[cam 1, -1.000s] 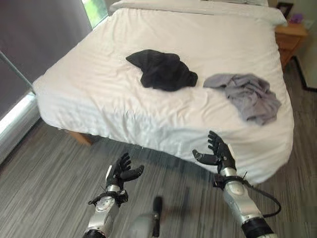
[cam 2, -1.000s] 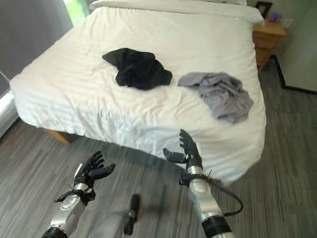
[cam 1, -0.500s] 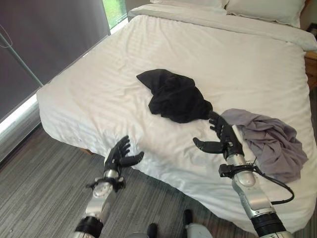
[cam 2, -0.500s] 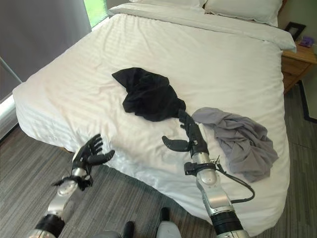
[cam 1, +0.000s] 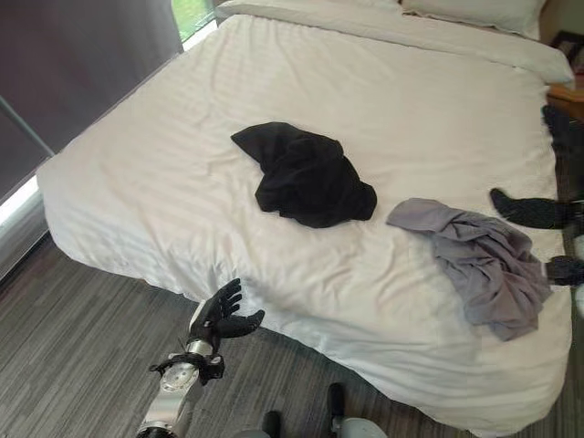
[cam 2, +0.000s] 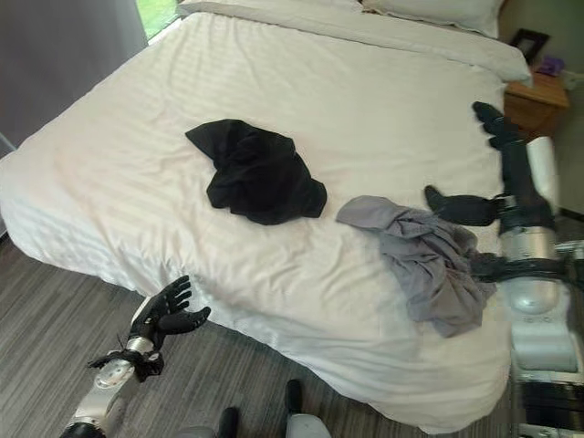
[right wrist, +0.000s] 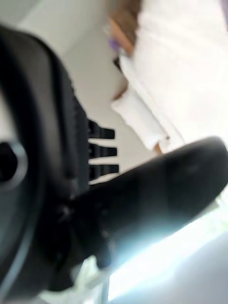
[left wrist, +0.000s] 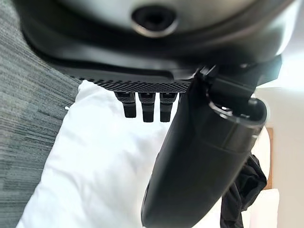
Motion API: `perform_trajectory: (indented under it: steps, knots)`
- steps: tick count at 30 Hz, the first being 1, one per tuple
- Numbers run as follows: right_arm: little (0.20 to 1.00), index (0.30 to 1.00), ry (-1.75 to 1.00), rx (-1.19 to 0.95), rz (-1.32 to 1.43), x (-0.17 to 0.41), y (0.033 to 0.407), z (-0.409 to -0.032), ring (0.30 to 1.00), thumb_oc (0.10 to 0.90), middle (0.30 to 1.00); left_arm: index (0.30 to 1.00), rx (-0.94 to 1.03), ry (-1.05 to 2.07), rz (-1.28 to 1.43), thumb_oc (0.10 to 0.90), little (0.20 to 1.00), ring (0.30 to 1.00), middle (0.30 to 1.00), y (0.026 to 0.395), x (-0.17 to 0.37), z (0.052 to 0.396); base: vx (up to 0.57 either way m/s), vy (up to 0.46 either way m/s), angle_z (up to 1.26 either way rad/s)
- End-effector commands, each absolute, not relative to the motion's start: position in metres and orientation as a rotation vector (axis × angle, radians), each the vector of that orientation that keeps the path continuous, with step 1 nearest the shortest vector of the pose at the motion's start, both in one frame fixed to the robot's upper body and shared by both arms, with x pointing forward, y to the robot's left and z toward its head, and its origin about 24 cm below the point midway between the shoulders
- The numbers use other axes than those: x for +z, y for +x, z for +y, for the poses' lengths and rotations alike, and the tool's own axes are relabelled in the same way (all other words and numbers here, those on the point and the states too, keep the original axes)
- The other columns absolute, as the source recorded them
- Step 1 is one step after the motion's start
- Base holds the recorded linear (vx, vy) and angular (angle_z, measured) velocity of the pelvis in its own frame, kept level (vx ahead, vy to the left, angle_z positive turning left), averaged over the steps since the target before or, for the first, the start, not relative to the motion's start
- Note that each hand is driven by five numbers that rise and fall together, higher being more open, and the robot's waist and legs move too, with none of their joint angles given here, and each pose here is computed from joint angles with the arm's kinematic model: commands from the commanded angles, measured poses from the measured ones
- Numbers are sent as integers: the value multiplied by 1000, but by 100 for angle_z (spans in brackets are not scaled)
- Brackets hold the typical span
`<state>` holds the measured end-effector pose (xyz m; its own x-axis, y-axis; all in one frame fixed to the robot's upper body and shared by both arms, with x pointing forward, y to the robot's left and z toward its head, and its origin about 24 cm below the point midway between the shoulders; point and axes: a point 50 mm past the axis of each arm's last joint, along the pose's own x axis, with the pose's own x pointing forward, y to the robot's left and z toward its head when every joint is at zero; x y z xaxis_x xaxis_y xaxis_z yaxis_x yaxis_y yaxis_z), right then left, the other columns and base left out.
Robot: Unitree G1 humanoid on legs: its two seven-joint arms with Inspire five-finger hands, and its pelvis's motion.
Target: Pick up bed clothes into laundry basket.
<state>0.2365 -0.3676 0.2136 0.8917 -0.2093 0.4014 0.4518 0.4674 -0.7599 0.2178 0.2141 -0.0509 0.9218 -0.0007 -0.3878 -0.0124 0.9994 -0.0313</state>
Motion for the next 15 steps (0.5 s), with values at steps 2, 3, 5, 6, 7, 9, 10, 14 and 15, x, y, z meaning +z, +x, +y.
perform_trajectory:
  steps: [2, 3, 5, 6, 7, 9, 10, 14, 15]
  knots:
    - [900, 900, -1113, -556, -324, 250, 226, -389, 900, 800, 900, 900, -69, 20, 239, 800, 900, 900, 900, 240, -20, 217, -2, -9, -20]
    - [900, 900, -1082, -567, -307, 247, 224, -396, 900, 800, 900, 900, -65, 18, 234, 800, 900, 900, 900, 242, -19, 217, -8, -5, -28]
    - [900, 900, -1041, -562, -284, 244, 226, -401, 900, 800, 900, 900, -51, 4, 229, 800, 900, 900, 900, 244, -19, 217, -14, -10, -30]
    - [900, 900, -1020, -552, -276, 242, 228, -402, 900, 800, 900, 900, -46, 3, 221, 800, 900, 900, 900, 245, -17, 218, -13, -11, -21]
    - [900, 900, -1020, -551, -278, 242, 228, -402, 900, 800, 900, 900, -45, 2, 221, 800, 900, 900, 900, 245, -17, 218, -2, -24, -6]
    - [900, 900, -984, -547, -246, 237, 233, -407, 900, 800, 900, 900, -32, 2, 212, 800, 900, 900, 900, 247, -15, 221, 3, -19, -6]
    - [900, 900, -984, -546, -247, 237, 233, -407, 900, 800, 900, 900, -31, 1, 212, 800, 900, 900, 900, 247, -15, 221, 9, -15, -8]
    - [900, 900, -884, -574, -217, 229, 247, -414, 900, 800, 900, 900, 6, -27, 189, 800, 900, 900, 900, 250, -11, 226, 4, -9, 0]
    - [900, 900, -877, -575, -214, 229, 250, -415, 900, 800, 900, 900, 10, -34, 188, 800, 900, 900, 900, 251, -11, 226, 5, -11, 4]
